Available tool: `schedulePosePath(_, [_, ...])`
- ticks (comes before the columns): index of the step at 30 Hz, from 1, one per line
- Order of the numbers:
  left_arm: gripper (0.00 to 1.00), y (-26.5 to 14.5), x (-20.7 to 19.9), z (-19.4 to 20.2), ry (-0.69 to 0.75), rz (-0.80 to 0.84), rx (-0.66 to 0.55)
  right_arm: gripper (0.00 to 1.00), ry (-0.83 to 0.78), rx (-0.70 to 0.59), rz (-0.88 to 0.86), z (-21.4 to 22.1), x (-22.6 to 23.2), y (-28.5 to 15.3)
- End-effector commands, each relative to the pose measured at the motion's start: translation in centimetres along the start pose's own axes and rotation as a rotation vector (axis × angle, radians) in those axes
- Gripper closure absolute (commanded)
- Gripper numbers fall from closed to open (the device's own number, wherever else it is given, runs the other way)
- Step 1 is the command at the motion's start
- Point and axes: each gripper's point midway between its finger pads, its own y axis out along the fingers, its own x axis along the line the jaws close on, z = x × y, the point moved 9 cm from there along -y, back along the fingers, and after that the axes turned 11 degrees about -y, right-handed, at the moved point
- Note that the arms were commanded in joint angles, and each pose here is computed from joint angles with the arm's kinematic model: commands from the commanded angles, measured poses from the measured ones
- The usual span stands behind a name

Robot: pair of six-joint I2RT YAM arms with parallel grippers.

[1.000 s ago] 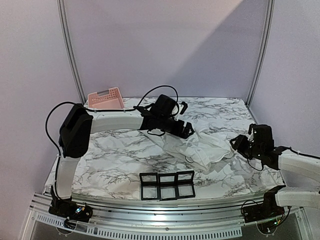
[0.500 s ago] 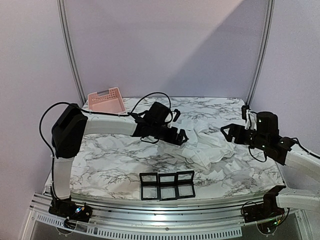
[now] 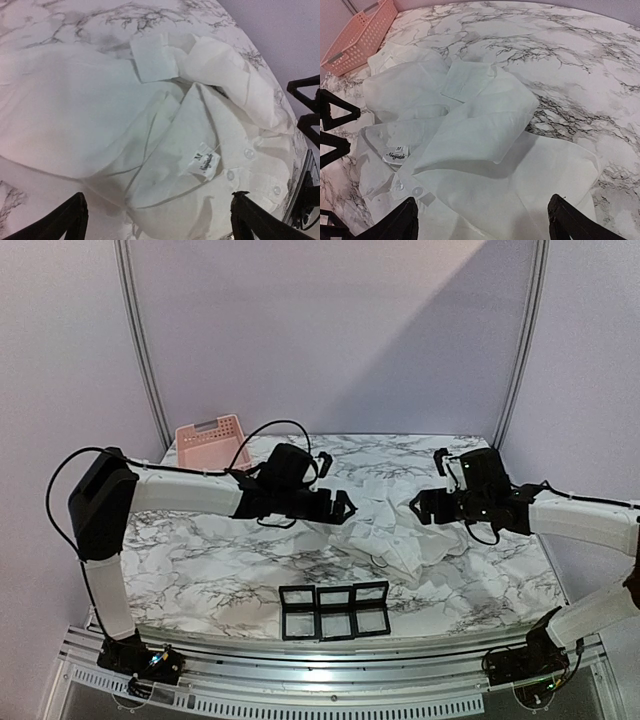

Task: Remove the brooch from the garment
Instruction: Pick up the crumped clothing from the center of the board.

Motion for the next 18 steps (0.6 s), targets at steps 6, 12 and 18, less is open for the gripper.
schedulePosePath(6, [0.01,0.5,1.8,1.6,-0.142,0.115,0.018,0.12,-0.05,0.024,-0.035,-0.6,2.2,3.7])
schedulePosePath(12, [0.18,1.4,2.0,1.8,-0.165,0.143,0.035,0.27,-0.016,0.052,0.014,-0.2,1.9,5.7])
schedulePosePath(18, [0.34,2.3,2.0,2.3,-0.181,0.17,0.07,0.65,0.013,0.049,0.084,-0.1,1.3,5.9])
